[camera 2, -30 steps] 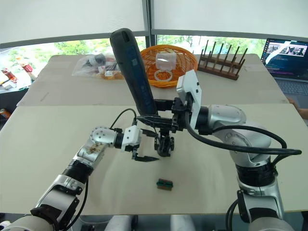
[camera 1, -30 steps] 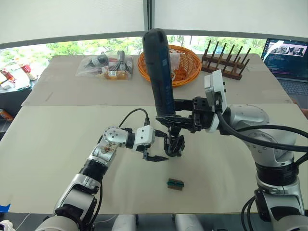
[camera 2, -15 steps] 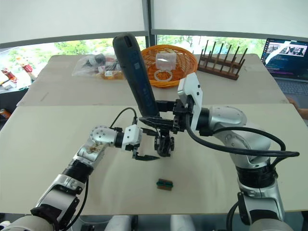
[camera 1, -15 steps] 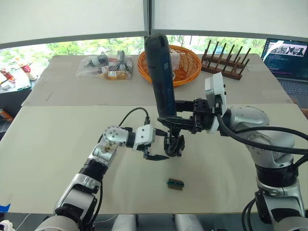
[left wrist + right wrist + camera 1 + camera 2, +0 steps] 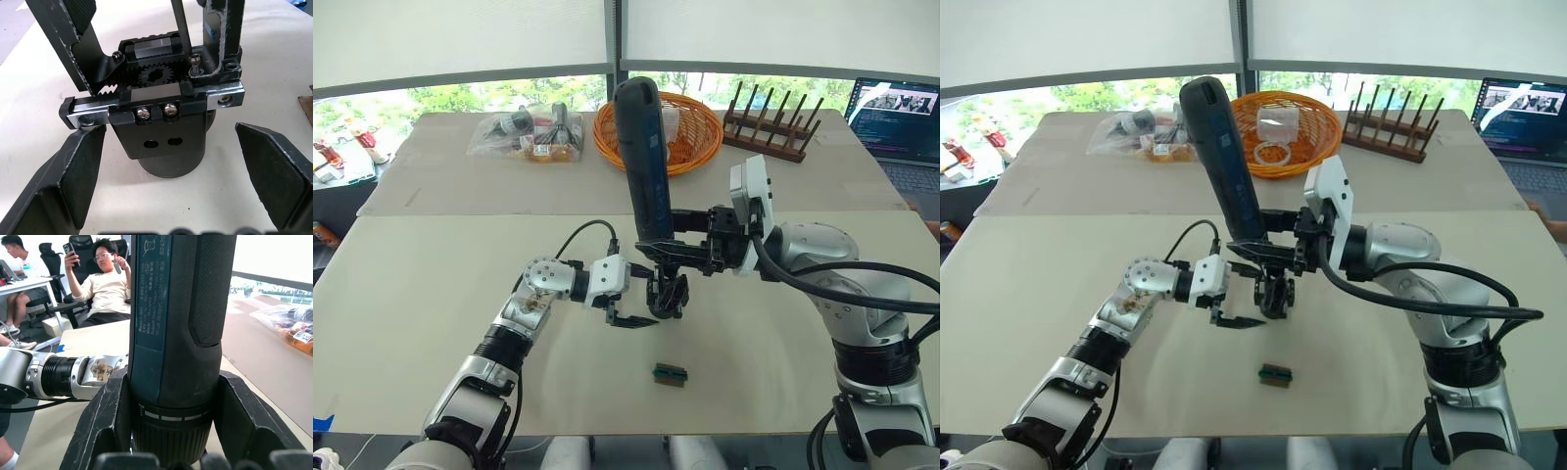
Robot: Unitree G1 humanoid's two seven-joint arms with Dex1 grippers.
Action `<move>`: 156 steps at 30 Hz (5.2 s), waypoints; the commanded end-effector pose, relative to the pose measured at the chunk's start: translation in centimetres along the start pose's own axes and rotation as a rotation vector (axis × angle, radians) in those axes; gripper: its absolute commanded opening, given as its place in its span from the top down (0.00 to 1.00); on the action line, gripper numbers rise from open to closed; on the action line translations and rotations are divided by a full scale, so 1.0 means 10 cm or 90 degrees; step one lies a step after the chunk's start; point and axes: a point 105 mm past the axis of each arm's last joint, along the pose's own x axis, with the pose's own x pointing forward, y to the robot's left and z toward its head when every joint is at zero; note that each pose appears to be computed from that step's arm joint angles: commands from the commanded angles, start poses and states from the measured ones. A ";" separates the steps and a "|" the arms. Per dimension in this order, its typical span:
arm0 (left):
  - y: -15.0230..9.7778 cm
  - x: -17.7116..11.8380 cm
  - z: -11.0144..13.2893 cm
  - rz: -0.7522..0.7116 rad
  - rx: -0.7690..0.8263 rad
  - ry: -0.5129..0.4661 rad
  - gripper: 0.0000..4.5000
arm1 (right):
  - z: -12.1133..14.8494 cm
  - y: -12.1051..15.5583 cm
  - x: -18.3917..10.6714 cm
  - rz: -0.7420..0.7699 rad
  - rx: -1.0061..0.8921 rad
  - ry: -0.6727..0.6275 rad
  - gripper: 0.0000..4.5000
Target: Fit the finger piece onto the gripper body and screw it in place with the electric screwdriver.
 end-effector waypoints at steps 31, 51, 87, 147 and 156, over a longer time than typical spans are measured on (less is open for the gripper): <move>0.06 0.03 0.10 0.001 0.026 -0.007 0.00 | 0.22 0.13 -0.01 0.016 -0.039 -0.041 0.57; 0.05 0.04 0.08 0.006 0.025 -0.006 0.00 | 0.28 0.12 -0.04 0.016 -0.058 -0.043 0.57; 0.05 0.07 0.09 0.008 0.017 -0.010 0.00 | 0.20 0.09 -0.02 -0.002 -0.050 -0.047 0.57; 0.06 0.17 -0.13 0.016 -0.051 0.006 0.42 | 0.26 0.08 -0.06 -0.019 -0.050 -0.044 0.57; 0.08 0.17 -0.10 0.015 -0.047 0.003 0.42 | 0.19 0.10 -0.07 -0.022 -0.049 -0.046 0.57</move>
